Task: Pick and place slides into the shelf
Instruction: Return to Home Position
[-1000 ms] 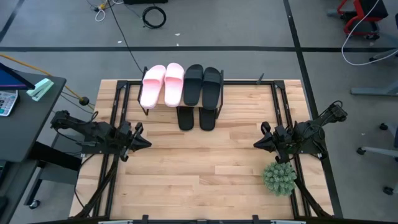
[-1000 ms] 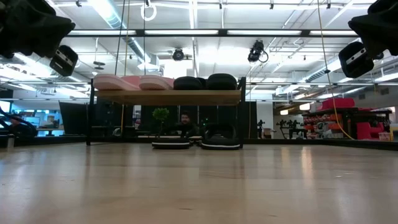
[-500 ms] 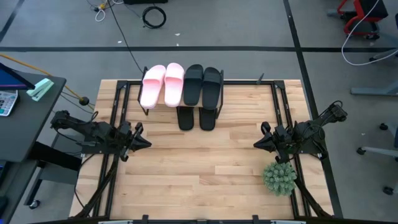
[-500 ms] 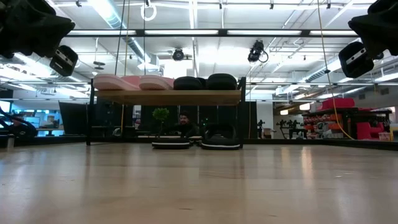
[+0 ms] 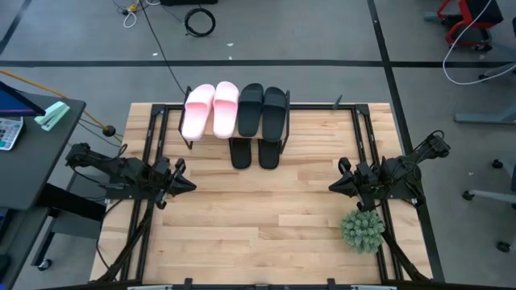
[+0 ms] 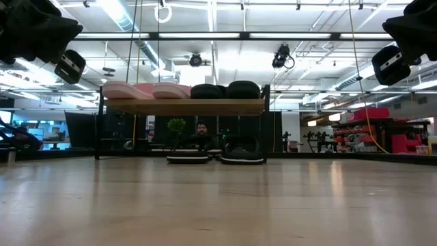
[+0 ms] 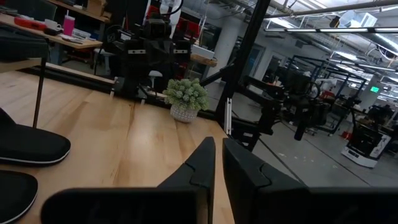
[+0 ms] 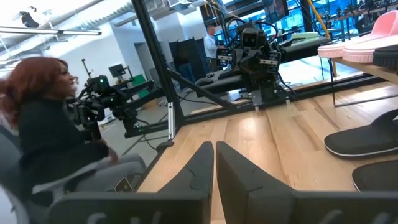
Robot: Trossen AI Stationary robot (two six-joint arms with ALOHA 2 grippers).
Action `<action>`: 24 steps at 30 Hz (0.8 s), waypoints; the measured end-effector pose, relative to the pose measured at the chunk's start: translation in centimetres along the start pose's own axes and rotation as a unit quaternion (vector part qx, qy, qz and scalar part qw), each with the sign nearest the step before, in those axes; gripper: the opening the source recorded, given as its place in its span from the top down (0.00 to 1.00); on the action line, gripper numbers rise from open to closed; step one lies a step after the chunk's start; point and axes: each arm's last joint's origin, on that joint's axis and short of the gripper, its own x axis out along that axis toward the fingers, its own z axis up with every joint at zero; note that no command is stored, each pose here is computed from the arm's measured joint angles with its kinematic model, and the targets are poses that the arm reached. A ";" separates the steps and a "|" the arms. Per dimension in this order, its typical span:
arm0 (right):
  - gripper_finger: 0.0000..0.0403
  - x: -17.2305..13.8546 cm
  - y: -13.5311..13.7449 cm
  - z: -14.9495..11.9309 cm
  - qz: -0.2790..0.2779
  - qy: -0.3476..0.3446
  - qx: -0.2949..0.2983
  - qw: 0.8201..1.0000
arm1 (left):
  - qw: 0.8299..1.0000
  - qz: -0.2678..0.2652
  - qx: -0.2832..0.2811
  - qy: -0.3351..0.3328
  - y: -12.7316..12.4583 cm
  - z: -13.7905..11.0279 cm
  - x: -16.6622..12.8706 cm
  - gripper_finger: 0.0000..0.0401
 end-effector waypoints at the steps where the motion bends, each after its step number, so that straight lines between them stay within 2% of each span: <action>1: 0.94 0.0 0.0 0.0 0.000 0.000 0.000 1.000 | 1.000 0.000 0.000 0.000 0.0 0.0 0.0 0.91; 12: 0.94 0.0 0.0 0.0 0.000 0.000 0.000 1.000 | 1.000 0.000 0.000 0.000 0.0 0.0 0.0 0.95; 24: 0.94 0.0 0.0 0.0 0.000 0.000 0.000 1.000 | 1.000 0.000 0.000 0.000 0.0 0.0 0.0 0.91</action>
